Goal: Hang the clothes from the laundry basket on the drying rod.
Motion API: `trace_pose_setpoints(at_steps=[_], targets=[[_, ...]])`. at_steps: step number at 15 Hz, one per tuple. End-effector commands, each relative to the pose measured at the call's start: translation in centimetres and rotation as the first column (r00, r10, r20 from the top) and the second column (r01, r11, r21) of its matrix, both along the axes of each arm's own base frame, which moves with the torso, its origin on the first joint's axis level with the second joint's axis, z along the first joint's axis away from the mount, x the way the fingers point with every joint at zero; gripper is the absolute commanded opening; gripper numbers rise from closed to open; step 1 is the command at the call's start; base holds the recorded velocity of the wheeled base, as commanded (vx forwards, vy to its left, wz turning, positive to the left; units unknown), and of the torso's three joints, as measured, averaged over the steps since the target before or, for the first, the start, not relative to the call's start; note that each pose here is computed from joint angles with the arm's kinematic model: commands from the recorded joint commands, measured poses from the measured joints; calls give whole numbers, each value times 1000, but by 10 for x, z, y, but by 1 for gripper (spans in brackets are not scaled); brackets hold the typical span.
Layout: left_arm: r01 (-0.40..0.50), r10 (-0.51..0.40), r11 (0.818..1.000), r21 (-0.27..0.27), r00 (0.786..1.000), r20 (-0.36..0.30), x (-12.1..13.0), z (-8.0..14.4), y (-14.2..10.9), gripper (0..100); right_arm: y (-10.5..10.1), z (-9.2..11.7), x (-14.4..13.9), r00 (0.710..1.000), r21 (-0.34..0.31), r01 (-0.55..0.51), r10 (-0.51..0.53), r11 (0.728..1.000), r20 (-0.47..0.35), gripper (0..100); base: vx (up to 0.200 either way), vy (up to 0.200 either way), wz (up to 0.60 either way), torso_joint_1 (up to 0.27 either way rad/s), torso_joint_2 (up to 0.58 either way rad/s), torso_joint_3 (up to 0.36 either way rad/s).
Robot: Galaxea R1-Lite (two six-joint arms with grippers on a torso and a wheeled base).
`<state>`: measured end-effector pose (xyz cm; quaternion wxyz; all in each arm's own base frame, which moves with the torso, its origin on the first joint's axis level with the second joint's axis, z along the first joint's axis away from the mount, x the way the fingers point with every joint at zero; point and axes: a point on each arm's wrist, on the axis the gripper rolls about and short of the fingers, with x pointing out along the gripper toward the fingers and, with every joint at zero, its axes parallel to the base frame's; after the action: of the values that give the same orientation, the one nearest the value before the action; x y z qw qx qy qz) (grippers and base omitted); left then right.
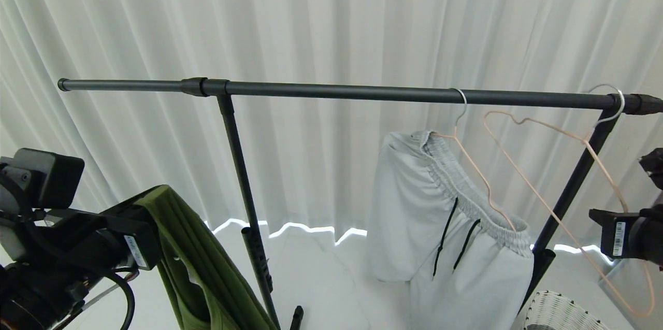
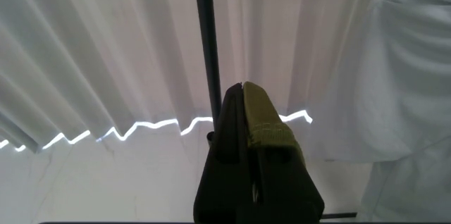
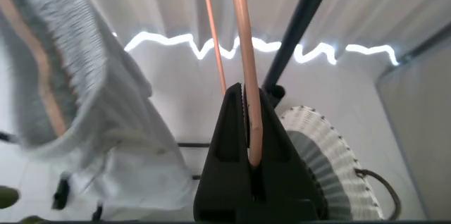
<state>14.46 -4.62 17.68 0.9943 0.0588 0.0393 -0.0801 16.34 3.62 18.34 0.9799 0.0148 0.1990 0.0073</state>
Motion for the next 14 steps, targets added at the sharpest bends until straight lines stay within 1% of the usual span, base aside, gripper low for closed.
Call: trace_pose_setpoints(at_steps=[1,2,3,4,5,7,9,10,11,12,13,14], targets=[[-12,12,1000,-4,1000,12,-4,1,3,0,-4,10,-15,998,11,-11,10,1000,65,0,0,0,0,0,0,0],[-28,28,1000,3,1000,-5,-5,-4,6,0,-5,10,-19,997,-12,-18,18,1000,71,0,0,0,0,0,0,0],[-31,31,1000,6,1000,-8,-9,-7,8,0,-6,7,-21,998,-29,-21,23,999,64,0,0,0,0,0,0,0],[-29,29,1000,10,1000,-6,-11,-8,8,0,-6,6,-22,998,-32,-21,23,999,63,0,0,0,0,0,0,0],[-24,24,1000,5,1000,15,-16,-5,10,0,-6,6,-21,998,-39,-23,25,999,58,0,0,0,0,0,0,0],[8,-8,1000,6,1000,5,-17,-8,9,0,-6,5,-20,998,-40,-25,27,999,53,0,0,0,0,0,0,0],[21,-20,1000,22,999,-48,-20,-20,10,0,-6,6,-21,998,-38,-23,25,999,60,0,0,0,0,0,0,0],[25,-21,999,47,997,-76,-24,-29,11,0,-6,6,-21,998,-38,-23,25,999,61,0,0,0,0,0,0,0],[30,-22,995,93,995,-94,-28,-36,12,0,-6,6,-21,998,-39,-23,26,999,61,0,0,0,0,0,0,0],[34,-19,991,126,993,-116,-31,-43,14,0,-6,6,-21,998,-39,-23,26,999,61,0,0,0,0,0,0,0],[37,-18,991,132,990,-143,-35,-50,15,0,-6,6,-21,998,-40,-25,27,999,58,0,0,0,0,0,0,0],[40,-20,990,132,988,-155,-37,-54,16,0,-6,6,-21,998,-39,-25,27,999,61,0,0,0,0,0,0,0]])
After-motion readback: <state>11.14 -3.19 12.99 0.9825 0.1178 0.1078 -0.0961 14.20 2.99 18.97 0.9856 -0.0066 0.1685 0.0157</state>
